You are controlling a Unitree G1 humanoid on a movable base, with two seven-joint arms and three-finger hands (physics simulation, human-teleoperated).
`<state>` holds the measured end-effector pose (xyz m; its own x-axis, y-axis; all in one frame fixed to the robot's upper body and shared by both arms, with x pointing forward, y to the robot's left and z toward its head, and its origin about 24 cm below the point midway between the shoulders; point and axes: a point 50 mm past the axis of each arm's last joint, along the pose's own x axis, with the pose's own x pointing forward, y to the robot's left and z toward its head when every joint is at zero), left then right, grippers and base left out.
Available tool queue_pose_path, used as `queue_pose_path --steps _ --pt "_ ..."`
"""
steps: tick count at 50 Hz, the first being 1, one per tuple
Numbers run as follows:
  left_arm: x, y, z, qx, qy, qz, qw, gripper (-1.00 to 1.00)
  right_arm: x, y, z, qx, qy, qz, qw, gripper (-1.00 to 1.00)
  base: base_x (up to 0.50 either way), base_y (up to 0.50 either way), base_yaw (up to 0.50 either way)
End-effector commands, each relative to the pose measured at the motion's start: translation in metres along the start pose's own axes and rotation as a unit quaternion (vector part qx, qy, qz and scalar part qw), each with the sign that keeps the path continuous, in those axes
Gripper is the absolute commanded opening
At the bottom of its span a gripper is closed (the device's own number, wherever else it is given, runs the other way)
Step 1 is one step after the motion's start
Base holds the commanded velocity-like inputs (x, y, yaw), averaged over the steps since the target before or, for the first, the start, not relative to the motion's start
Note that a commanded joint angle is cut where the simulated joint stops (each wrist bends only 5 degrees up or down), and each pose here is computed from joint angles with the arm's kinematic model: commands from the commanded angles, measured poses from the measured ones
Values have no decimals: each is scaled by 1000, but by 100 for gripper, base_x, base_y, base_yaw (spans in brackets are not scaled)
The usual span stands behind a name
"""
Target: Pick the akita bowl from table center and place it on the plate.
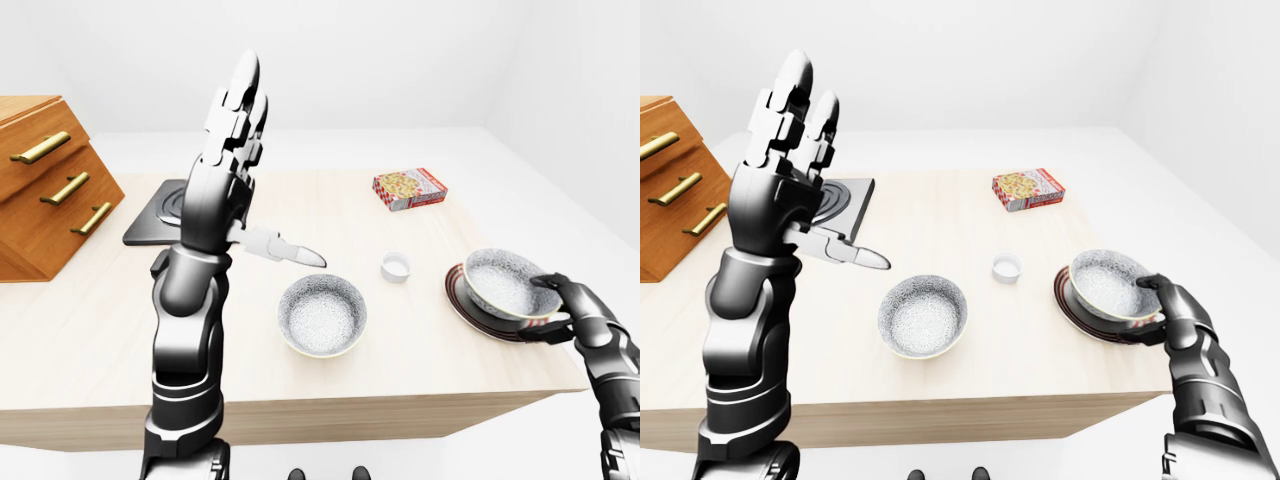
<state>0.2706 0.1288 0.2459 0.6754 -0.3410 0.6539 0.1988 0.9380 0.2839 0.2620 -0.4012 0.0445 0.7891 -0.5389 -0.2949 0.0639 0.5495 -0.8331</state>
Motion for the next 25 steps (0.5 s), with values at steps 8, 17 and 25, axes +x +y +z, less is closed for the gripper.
queue_pose_path --steps 8,17,25 --pt "-2 -2 -5 -6 10 3 1000 100 -4 -5 -7 5 1 -7 1000 100 0 0 0" --pt "-1 -1 -1 -5 2 4 1000 100 -26 -18 16 54 -110 -9 992 100 0 0 0" --pt "-3 1 4 -5 -9 11 1000 100 -82 -16 59 108 -253 45 960 100 0 0 0"
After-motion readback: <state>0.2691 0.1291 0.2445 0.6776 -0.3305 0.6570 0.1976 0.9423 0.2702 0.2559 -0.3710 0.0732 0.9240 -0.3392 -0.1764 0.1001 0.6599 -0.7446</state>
